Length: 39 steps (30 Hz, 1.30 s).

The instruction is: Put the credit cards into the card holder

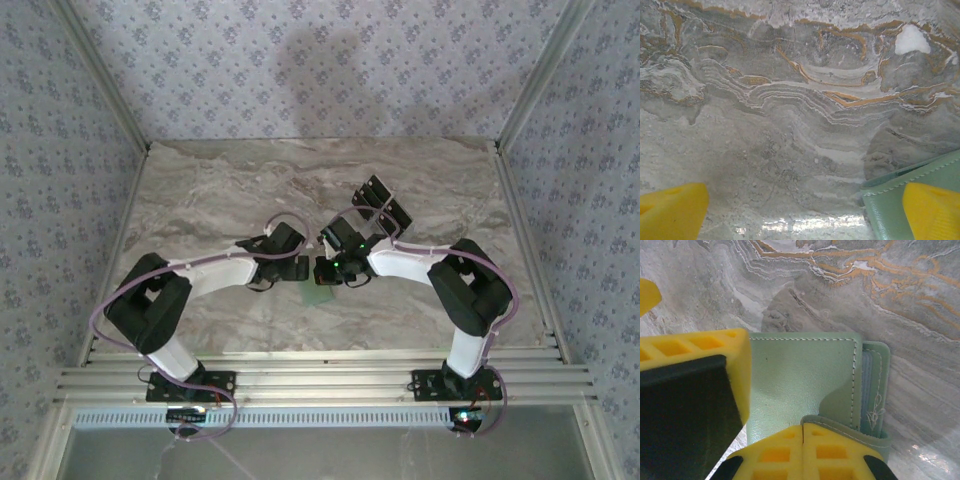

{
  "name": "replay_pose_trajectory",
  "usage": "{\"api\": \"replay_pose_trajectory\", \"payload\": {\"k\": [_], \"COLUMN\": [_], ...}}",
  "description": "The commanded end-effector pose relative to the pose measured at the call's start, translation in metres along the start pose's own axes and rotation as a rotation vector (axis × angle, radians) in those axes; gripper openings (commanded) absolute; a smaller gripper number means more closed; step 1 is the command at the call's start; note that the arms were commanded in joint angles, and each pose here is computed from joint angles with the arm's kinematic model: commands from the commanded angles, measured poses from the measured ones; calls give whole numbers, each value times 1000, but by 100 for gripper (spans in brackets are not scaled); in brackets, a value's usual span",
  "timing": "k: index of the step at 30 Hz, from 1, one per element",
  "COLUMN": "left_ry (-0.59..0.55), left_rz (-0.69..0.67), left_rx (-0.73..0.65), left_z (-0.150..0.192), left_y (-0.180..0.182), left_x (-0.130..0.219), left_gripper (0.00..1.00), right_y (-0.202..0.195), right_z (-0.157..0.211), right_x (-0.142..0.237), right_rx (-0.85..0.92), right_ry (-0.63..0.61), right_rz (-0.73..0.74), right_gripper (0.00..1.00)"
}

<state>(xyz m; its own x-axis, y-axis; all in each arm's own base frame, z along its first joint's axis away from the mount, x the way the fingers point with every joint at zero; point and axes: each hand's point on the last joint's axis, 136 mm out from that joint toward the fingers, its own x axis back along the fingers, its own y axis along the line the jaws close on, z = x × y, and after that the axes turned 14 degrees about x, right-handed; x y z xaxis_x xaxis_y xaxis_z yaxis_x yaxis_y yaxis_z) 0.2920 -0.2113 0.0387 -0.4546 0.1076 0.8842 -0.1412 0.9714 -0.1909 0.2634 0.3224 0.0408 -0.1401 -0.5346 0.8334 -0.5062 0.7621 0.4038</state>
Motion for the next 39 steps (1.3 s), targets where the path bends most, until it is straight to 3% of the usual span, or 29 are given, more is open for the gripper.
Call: {"api": "replay_pose_trajectory", "payload": {"k": [1,19,39], "left_ry": [10,42,55], "left_rz": [-50,-109,-99], "left_rx": [-45,-69,-71], "left_z": [6,27,34], "left_y": [7,16,15], "left_x": [-5,-21,-24], "left_gripper": [100,99,99], "right_y": [-5,12,-5], "right_z": [16,-3,11], "right_x": [-8,17,-7], "right_rx": [5,37,23], "right_ry": [65,-1,59], "right_rz": [30,7,51], "right_gripper": [0,0,0]}}
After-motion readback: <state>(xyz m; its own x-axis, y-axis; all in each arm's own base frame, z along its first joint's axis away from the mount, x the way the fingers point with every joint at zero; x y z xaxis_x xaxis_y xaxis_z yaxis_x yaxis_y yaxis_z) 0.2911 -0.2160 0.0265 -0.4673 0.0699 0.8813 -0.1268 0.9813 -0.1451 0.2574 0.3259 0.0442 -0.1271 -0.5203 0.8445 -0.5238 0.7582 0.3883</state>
